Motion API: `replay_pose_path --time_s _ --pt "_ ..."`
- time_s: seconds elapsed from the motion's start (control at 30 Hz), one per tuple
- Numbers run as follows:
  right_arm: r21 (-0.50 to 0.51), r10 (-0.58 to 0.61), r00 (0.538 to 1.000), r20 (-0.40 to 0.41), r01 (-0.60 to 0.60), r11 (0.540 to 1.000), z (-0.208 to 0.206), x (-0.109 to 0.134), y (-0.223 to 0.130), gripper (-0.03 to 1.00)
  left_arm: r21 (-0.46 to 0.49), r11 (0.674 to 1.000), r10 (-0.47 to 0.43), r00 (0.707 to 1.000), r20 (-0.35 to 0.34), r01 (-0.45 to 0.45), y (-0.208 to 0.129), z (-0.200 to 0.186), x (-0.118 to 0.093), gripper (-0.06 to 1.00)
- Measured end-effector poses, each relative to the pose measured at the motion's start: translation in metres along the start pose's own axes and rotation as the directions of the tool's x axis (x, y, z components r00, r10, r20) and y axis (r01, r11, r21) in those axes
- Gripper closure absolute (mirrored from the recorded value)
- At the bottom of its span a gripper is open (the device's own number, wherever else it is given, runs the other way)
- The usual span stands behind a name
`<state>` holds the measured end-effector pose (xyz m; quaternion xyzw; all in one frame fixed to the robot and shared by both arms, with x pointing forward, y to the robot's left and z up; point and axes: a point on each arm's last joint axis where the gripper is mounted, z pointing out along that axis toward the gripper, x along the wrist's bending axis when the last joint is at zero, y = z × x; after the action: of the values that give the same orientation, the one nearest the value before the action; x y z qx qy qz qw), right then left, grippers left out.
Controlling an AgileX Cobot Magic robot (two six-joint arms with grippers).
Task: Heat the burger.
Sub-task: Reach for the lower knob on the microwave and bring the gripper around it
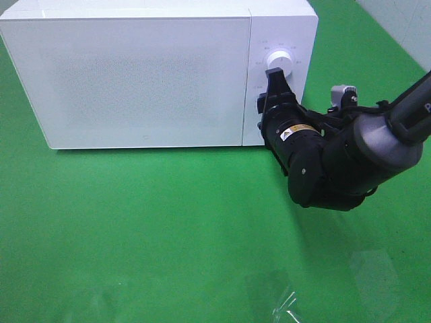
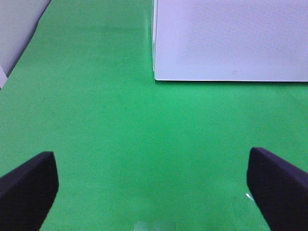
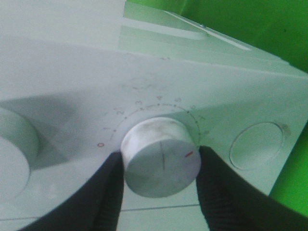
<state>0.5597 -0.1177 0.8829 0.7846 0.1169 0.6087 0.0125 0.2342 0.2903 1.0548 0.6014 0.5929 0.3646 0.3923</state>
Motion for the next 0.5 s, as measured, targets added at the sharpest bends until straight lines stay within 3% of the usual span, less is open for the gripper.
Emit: replay_pose_path --time_s 0.03,0.07,0.1,0.17,0.5 --pt "0.000 0.000 1.000 0.000 0.000 1.000 0.0000 0.0000 0.0000 0.54 0.000 1.000 0.000 1.000 0.000 0.000 0.0000 0.0000 0.0000 -0.05" --pt "-0.008 0.094 0.996 -0.003 -0.094 0.996 -0.0001 0.0002 0.0005 0.54 0.000 1.000 0.000 1.000 0.000 0.000 0.0000 0.0000 0.0000 -0.05" --pt "-0.008 0.094 0.996 -0.003 -0.094 0.996 -0.0001 0.0002 0.0005 0.54 0.000 1.000 0.000 1.000 0.000 0.000 0.0000 0.0000 0.0000 -0.05" --pt "-0.012 0.204 0.979 -0.007 -0.204 0.979 -0.0004 0.0004 0.0004 0.54 0.000 1.000 0.000 1.000 0.000 0.000 0.0000 0.0000 0.0000 -0.05" --pt "-0.017 0.301 0.954 -0.011 -0.301 0.953 -0.0006 0.0011 -0.0005 0.54 0.000 1.000 0.000 1.000 0.000 0.000 0.0000 0.0000 0.0000 -0.05"
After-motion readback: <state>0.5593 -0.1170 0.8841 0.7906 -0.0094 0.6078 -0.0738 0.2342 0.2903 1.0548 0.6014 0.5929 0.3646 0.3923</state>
